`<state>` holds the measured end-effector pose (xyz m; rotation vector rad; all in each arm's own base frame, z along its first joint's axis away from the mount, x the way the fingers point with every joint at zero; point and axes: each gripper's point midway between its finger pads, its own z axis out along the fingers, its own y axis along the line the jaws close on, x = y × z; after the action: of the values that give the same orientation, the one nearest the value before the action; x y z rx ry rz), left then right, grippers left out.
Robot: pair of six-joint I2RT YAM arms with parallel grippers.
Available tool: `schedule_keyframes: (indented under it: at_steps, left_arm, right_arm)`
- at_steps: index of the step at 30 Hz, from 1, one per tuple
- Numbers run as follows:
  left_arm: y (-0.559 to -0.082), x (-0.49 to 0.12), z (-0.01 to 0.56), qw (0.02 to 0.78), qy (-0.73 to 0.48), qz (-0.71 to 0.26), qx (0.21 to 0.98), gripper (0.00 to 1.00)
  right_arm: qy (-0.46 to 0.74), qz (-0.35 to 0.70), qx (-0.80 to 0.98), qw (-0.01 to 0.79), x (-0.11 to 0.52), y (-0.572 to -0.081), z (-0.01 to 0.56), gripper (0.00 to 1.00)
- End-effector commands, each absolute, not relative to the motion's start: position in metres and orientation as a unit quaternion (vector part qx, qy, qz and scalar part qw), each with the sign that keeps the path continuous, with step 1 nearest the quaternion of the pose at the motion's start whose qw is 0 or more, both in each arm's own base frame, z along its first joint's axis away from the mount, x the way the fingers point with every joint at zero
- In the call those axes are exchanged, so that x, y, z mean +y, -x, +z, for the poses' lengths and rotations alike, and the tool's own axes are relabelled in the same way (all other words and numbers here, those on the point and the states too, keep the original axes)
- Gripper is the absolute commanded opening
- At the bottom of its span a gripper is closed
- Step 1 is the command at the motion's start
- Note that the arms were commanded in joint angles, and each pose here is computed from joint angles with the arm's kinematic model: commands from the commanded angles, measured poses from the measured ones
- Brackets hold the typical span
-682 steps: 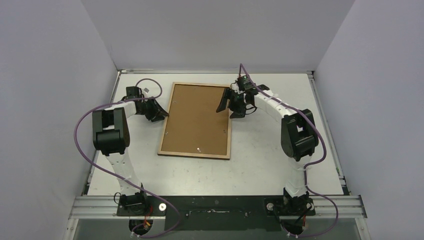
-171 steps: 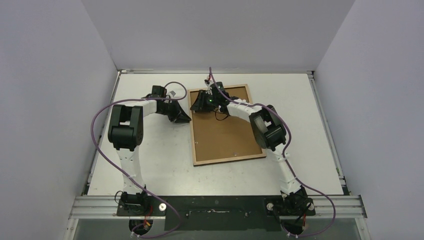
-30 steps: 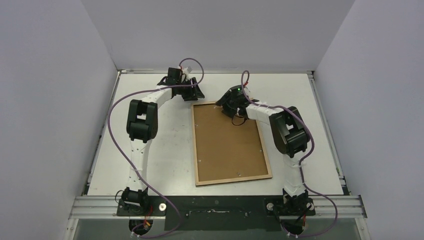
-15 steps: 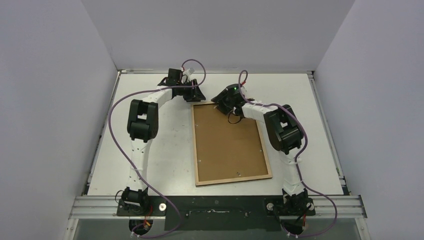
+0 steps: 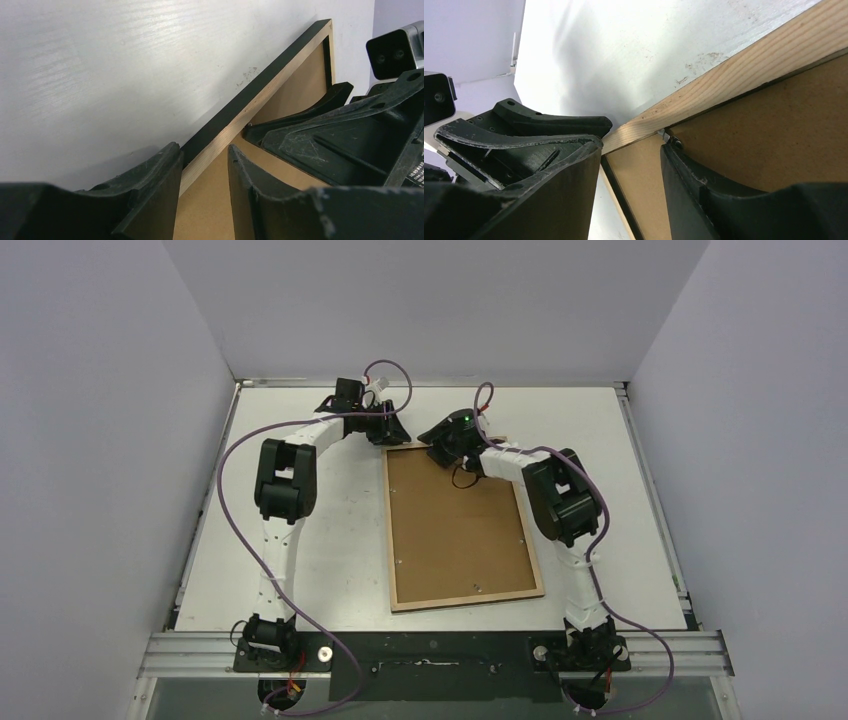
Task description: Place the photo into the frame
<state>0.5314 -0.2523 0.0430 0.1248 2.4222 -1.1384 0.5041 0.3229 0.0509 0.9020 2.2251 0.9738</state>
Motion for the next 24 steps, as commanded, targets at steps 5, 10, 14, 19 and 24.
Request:
schedule_keyframes:
  at_steps: [5, 10, 14, 19, 24]
  left_arm:
    - [-0.534, -0.254, 0.055, 0.235, -0.068, -0.432, 0.868, 0.36]
    - [-0.536, -0.251, 0.059, 0.237, -0.063, -0.436, 0.866, 0.35]
    - [-0.544, -0.245, 0.071, 0.245, -0.046, -0.437, 0.864, 0.35]
    - [-0.560, -0.233, 0.103, 0.266, -0.012, -0.443, 0.856, 0.38]
    - [-0.566, -0.215, 0.136, 0.295, 0.002, -0.424, 0.856, 0.45]
  right_arm:
    - [-0.352, 0.343, 0.825, 0.280, 0.326, -0.505, 0.031, 0.49]
    - [-0.346, 0.341, 0.824, 0.293, 0.325, -0.508, 0.037, 0.48]
    - [-0.318, 0.368, 0.812, 0.322, 0.330, -0.514, 0.063, 0.49]
    - [-0.256, 0.441, 0.771, 0.382, 0.335, -0.519, 0.143, 0.54]
    - [-0.234, 0.435, 0.756, 0.430, 0.300, -0.516, 0.208, 0.57]
